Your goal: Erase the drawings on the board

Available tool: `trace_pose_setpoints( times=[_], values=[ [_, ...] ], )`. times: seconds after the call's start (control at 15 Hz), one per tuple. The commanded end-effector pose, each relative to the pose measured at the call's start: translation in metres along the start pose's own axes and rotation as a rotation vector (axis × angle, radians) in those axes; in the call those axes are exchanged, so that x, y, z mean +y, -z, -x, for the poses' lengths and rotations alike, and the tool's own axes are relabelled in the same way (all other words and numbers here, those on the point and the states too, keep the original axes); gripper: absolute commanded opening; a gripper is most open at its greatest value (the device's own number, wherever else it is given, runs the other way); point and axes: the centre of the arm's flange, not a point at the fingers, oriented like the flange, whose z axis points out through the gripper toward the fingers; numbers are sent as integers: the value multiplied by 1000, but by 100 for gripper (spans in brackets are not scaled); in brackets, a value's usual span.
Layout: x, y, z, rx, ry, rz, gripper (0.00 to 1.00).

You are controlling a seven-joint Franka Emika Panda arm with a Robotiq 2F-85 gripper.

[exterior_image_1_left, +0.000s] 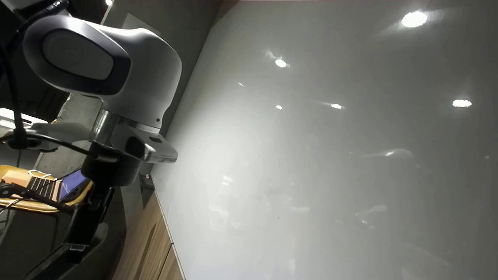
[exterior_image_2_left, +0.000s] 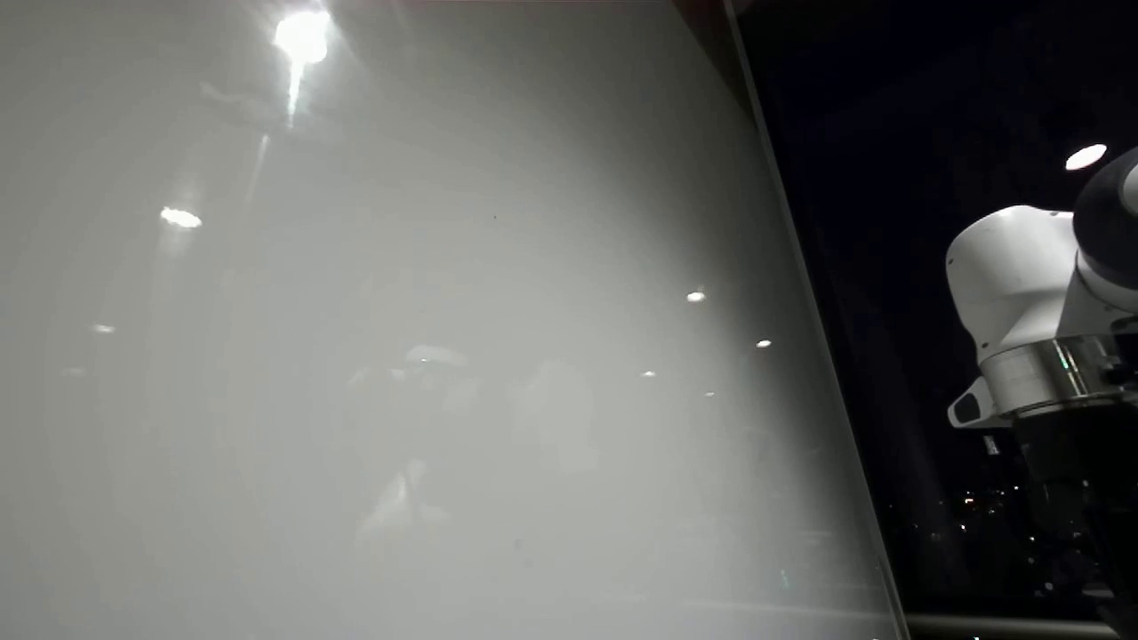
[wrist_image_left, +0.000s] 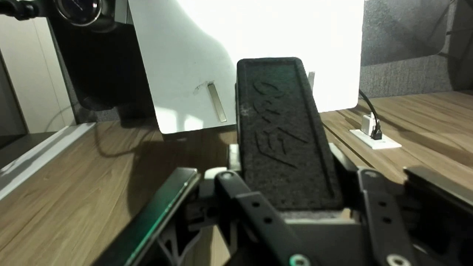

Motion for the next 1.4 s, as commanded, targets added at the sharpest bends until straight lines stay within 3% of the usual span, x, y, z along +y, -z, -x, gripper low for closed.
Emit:
trace_pose_setpoints(
  times=[0.0, 0.47, 1.33],
  values=[
    [5, -46, 12, -2, -10, 1, 32],
    [8, -95, 12, -147, -36, 20, 32],
    [-15, -102, 53, -274, 10, -10, 32]
  ],
)
